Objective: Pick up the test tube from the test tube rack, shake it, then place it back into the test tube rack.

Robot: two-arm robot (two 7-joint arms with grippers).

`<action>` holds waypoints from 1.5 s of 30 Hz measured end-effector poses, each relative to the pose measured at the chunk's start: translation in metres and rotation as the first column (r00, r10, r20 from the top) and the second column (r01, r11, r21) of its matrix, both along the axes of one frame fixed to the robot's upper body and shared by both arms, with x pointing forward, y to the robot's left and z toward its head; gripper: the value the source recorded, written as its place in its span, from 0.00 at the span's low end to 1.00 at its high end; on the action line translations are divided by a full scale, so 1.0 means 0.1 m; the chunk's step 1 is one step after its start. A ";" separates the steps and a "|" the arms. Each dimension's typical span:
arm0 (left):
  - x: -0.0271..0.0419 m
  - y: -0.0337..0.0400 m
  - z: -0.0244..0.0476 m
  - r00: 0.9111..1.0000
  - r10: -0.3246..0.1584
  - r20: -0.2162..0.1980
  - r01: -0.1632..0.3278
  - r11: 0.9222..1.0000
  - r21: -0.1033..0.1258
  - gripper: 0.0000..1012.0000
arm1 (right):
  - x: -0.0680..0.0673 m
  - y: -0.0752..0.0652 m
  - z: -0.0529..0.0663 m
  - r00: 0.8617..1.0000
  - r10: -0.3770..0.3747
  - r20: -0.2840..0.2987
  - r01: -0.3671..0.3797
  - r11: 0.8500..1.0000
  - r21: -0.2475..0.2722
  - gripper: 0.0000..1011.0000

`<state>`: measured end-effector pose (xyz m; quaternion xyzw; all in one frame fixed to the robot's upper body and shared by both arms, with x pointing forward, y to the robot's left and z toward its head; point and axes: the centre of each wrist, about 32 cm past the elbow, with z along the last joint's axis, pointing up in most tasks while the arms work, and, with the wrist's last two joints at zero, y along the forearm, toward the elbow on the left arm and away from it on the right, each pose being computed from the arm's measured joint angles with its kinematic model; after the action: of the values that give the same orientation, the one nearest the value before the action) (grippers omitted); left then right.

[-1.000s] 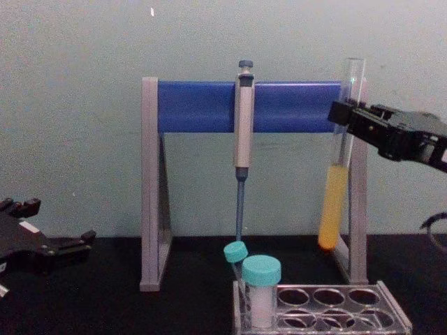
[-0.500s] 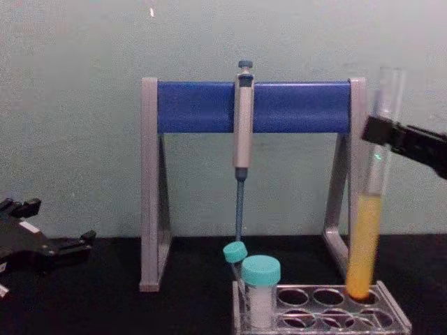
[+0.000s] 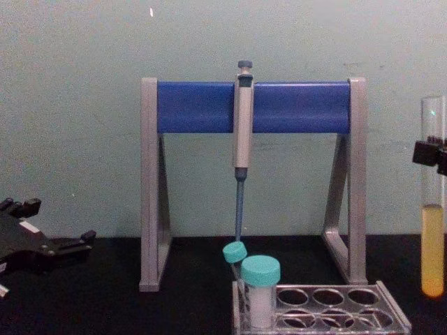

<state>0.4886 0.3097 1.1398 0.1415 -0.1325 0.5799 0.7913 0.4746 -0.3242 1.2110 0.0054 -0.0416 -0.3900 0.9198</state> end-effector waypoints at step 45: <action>0.000 0.000 0.000 1.000 0.000 0.000 0.000 1.000 0.000 0.99 | 0.06 0.12 0.02 0.996 0.088 -0.008 -0.087 0.996 0.024 0.23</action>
<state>0.4886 0.3097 1.1398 0.1415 -0.1324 0.5799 0.7913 0.4801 -0.3119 1.2126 0.0166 -0.0326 -0.3499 0.9361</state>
